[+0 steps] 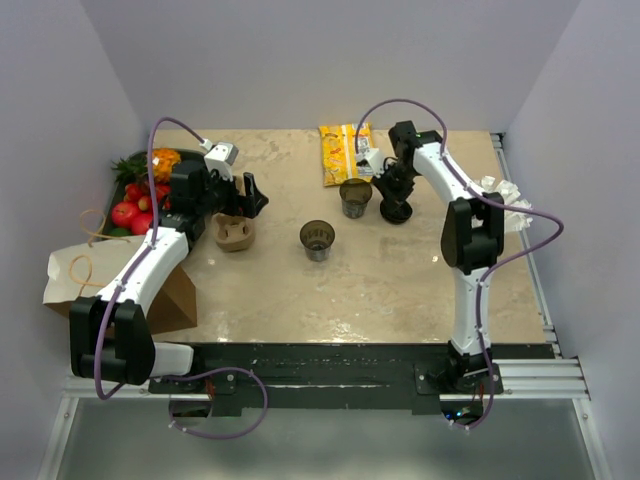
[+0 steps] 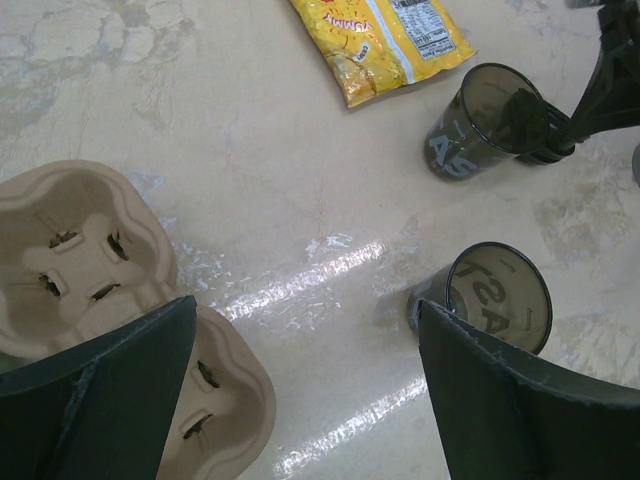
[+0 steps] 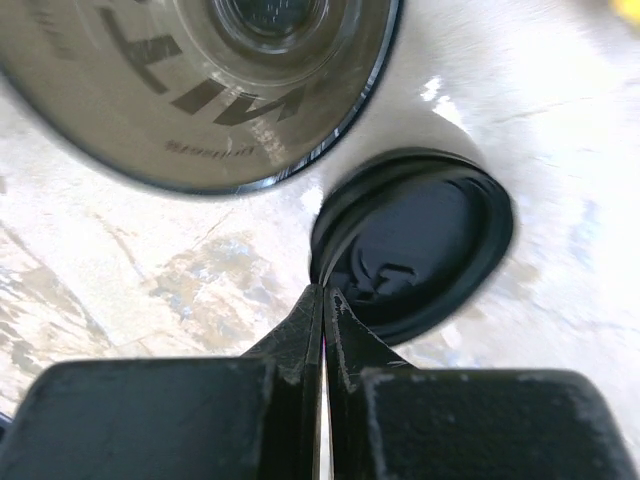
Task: Pack the takeout coffee
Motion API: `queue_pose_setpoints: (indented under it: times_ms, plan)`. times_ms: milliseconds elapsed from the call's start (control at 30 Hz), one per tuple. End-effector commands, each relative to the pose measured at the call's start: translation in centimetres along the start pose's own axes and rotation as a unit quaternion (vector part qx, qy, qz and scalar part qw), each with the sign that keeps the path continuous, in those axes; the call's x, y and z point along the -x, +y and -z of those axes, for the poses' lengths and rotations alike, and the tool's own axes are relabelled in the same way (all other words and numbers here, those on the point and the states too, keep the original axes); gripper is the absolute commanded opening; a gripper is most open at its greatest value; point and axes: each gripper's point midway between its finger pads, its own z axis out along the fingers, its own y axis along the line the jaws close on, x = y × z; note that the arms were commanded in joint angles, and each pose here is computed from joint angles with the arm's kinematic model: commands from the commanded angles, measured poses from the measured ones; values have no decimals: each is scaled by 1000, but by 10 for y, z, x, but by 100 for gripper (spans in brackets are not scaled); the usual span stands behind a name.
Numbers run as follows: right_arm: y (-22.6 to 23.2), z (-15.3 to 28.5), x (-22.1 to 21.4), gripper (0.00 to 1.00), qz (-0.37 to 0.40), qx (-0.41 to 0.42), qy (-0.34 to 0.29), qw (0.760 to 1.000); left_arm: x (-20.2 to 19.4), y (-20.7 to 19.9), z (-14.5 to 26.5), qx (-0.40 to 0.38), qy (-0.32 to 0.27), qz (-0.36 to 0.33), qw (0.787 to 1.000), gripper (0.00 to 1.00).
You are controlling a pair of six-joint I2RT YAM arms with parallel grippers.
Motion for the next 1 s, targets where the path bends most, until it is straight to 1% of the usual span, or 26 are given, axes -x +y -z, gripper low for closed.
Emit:
queue_pose_setpoints:
  times_ms: [0, 133, 233, 300, 333, 367, 400, 433, 467, 500, 533, 567, 600, 633, 667, 700, 733, 767, 833, 867, 900, 967]
  plan:
    - [-5, 76, 38, 0, 9, -68, -95, 993, 4, -3, -2, -10, -13, 0, 1000, 96]
    - [-1, 87, 39, 0, 6, -69, -104, 992, 4, -5, -4, -17, -12, 1, 1000, 96]
    - [5, 99, 43, 0, 6, -66, -118, 991, 7, -14, -4, -41, -12, -17, 999, 95]
    - [11, 109, 46, 0, 9, -60, -129, 990, 13, -27, -3, -69, -19, -44, 996, 93]
    - [19, 119, 51, 0, 14, -49, -146, 988, 16, -34, -2, -84, -21, -57, 995, 98]
    - [25, 128, 56, 0, 21, -41, -161, 986, 24, -44, 1, -103, -30, -97, 990, 99]
    - [33, 135, 56, 0, 27, -27, -167, 985, 22, -61, 1, -121, -25, -128, 984, 100]
    - [50, 145, 63, 0, 43, 5, -194, 980, 25, -70, 1, -134, -34, -188, 972, 100]
    - [59, 155, 67, 0, 62, 18, -208, 976, 32, -81, 8, -140, -50, -227, 963, 100]
    - [70, 159, 68, 0, 65, 37, -214, 974, 36, -103, 12, -162, -70, -270, 947, 100]
    - [80, 164, 70, 0, 70, 57, -224, 970, 40, -111, 15, -171, -92, -327, 925, 100]
    - [97, 170, 79, 0, 87, 87, -242, 962, 42, -127, 22, -188, -107, -358, 908, 100]
    - [110, 172, 77, 0, 90, 113, -242, 959, 45, -133, 23, -193, -116, -381, 897, 100]
    - [125, 174, 82, 0, 101, 133, -245, 955, 50, -137, 24, -194, -128, -418, 878, 99]
    - [138, 178, 84, 0, 111, 151, -253, 949, 53, -147, 26, -211, -139, -439, 862, 99]
    - [149, 177, 83, 0, 120, 165, -248, 947, 54, -151, 27, -220, -147, -458, 849, 98]
    - [166, 175, 84, 0, 139, 180, -241, 943, 63, -156, 28, -219, -173, -498, 821, 98]
    - [176, 170, 81, 0, 152, 189, -228, 943, 66, -165, 29, -231, -189, -516, 803, 98]
    - [197, 165, 80, 0, 174, 204, -218, 938, 68, -172, 25, -234, -202, -548, 778, 98]
    - [201, 165, 80, 0, 180, 206, -217, 937, 71, -180, 25, -242, -208, -558, 766, 97]
    - [203, 164, 81, 0, 182, 209, -217, 936, 70, -184, 23, -246, -208, -568, 758, 95]
    - [207, 165, 84, 0, 184, 213, -219, 934, 70, -193, 20, -259, -210, -591, 734, 93]
